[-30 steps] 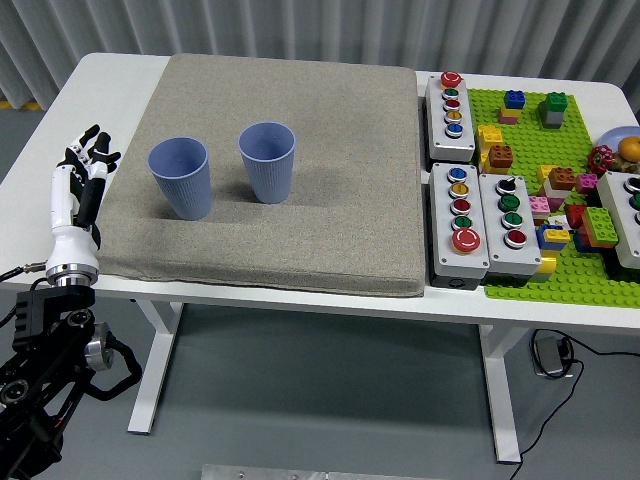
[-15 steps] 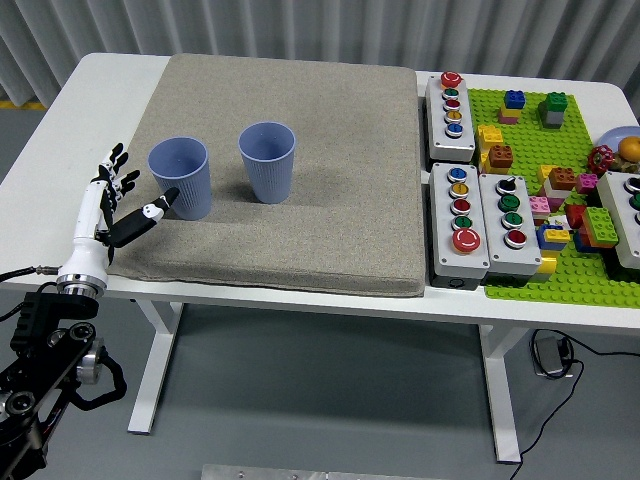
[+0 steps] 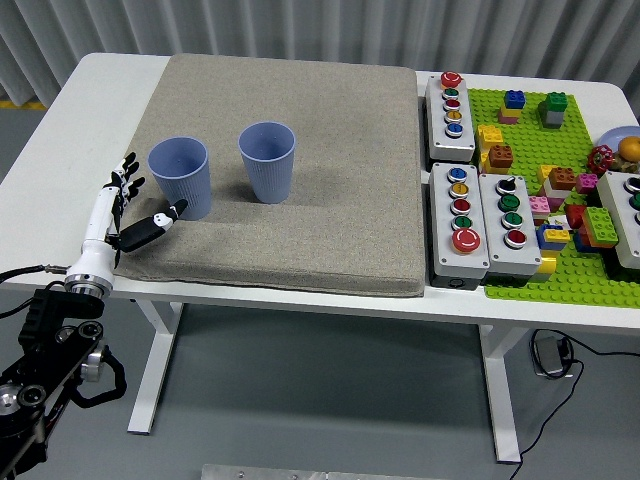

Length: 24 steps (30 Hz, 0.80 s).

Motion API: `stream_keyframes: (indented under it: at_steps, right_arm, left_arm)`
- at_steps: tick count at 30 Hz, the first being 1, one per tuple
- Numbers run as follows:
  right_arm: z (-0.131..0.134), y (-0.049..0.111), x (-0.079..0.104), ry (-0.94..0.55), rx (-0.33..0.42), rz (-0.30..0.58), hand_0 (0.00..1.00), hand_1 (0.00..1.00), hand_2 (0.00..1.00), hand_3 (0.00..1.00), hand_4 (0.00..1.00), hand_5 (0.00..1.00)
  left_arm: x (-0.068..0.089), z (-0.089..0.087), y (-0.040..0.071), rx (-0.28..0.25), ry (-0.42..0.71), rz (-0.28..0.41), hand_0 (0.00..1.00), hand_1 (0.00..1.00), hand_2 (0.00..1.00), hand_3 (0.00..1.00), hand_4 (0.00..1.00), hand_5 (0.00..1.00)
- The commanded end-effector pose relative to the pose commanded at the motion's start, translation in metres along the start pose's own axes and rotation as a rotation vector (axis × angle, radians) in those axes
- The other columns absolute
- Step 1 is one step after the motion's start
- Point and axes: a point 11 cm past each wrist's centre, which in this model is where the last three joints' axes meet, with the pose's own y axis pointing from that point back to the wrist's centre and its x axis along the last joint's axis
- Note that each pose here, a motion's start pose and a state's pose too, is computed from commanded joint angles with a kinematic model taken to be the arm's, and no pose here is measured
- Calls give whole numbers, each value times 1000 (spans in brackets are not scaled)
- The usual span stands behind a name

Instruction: Pick cup pour cup place

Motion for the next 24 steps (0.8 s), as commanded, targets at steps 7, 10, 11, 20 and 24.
stream_keyframes:
  at_steps: [7, 10, 11, 20, 24]
  right_arm:
    - [2, -1, 1, 0, -5, 4, 670, 558, 492, 536, 65, 438]
    - [3, -1, 1, 1, -7, 5, 670, 557, 492, 536, 63, 437]
    - [3, -1, 1, 2, -8, 6, 670, 557, 492, 536, 63, 437]
    - [0, 0, 0, -3, -2, 1, 669, 557, 492, 536, 60, 434]
    - [-2, 1, -1, -6, 1, -1, 669, 557, 492, 536, 59, 434]
  left_arm:
    - [-5, -2, -5, 9, 0, -14, 910, 921, 998, 998, 885, 223]
    - [-7, -3, -6, 14, 0, -17, 913, 920, 998, 998, 884, 227]
    - [-8, -3, -6, 15, 1, -18, 913, 920, 998, 998, 884, 227]
    - [-14, 3, -15, 2, 20, -20, 911, 916, 998, 998, 891, 263]
    - [-16, 6, -20, -3, 19, -25, 911, 915, 998, 998, 897, 290]
